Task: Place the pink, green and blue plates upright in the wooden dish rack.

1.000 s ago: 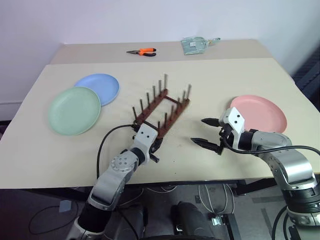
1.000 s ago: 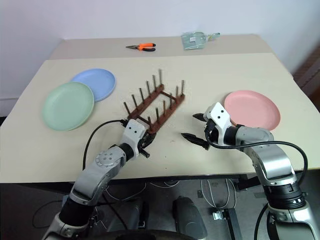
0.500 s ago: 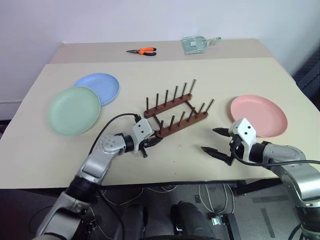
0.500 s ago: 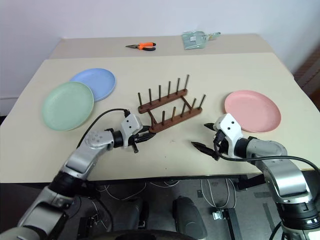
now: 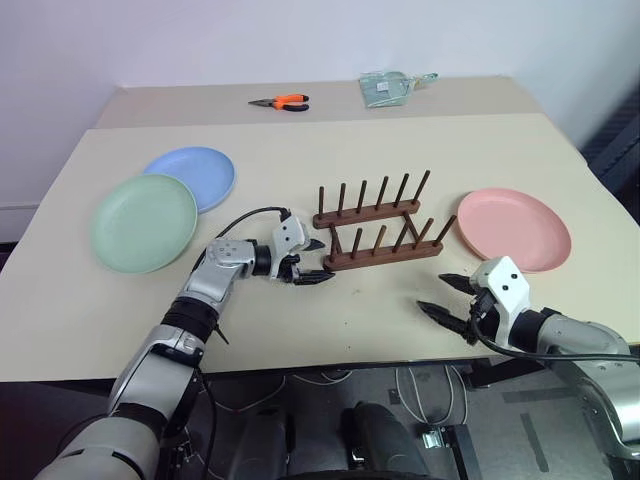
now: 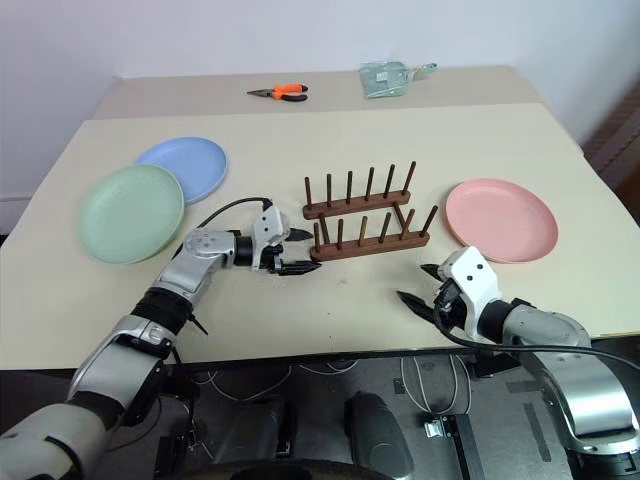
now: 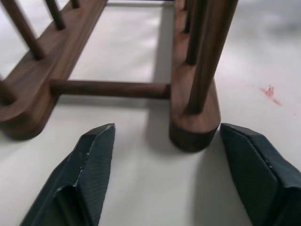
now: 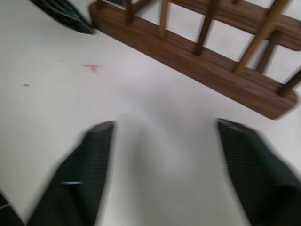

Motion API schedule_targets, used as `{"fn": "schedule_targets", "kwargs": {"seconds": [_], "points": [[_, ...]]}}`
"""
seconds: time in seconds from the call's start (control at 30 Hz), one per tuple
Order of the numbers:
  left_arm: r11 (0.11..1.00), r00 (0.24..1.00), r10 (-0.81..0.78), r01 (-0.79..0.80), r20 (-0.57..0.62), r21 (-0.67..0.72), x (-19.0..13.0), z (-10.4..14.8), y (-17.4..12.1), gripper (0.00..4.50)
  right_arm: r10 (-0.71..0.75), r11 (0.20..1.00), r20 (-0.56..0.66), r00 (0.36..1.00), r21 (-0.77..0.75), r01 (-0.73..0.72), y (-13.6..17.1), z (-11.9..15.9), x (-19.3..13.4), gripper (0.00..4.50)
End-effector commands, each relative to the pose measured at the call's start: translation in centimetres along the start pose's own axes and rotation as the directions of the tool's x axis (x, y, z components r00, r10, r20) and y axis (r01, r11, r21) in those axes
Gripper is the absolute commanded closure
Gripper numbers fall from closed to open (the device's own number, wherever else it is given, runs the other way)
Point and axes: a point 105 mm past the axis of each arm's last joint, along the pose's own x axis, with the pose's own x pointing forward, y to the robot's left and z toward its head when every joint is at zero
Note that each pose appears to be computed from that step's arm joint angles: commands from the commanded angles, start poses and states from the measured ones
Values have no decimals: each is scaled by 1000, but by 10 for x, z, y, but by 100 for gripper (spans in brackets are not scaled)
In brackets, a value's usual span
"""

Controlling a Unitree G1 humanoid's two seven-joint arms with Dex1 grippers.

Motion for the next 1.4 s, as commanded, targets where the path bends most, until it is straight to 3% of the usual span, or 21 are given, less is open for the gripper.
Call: {"fn": "schedule_targets", "kwargs": {"seconds": [0.03,0.1,0.2,0.33,0.67,0.8,1.13,1.23,1.4], "points": [[992,997,72,-67,36,-107,-23,2,-2,176,-72,996,5,997,-54,72,-11,5,4,342],[990,999,37,-32,34,-139,-30,2,-22,260,-84,994,-6,996,-72,83,-13,4,9,440],[990,1000,-14,15,7,-140,-25,6,-48,404,-109,990,-27,994,-95,106,-18,2,16,450],[998,998,37,-40,-46,-56,5,10,-63,404,-144,984,-62,988,-119,136,-29,0,34,450],[884,895,421,-442,-149,-153,29,-5,-23,404,-204,968,-93,974,-169,187,-49,-3,67,450],[852,878,458,-479,-142,-210,34,-9,-14,404,-250,955,-69,966,-179,235,-63,2,78,450],[849,868,479,-496,-129,-183,37,-7,0,404,-291,943,1,957,-166,287,-80,16,93,450],[865,886,455,-464,-90,-192,35,0,-5,408,-252,954,35,967,-158,254,-75,22,81,369],[942,943,313,-293,111,-167,21,40,-33,408,-352,908,46,935,-227,353,-95,40,28,128]]}}
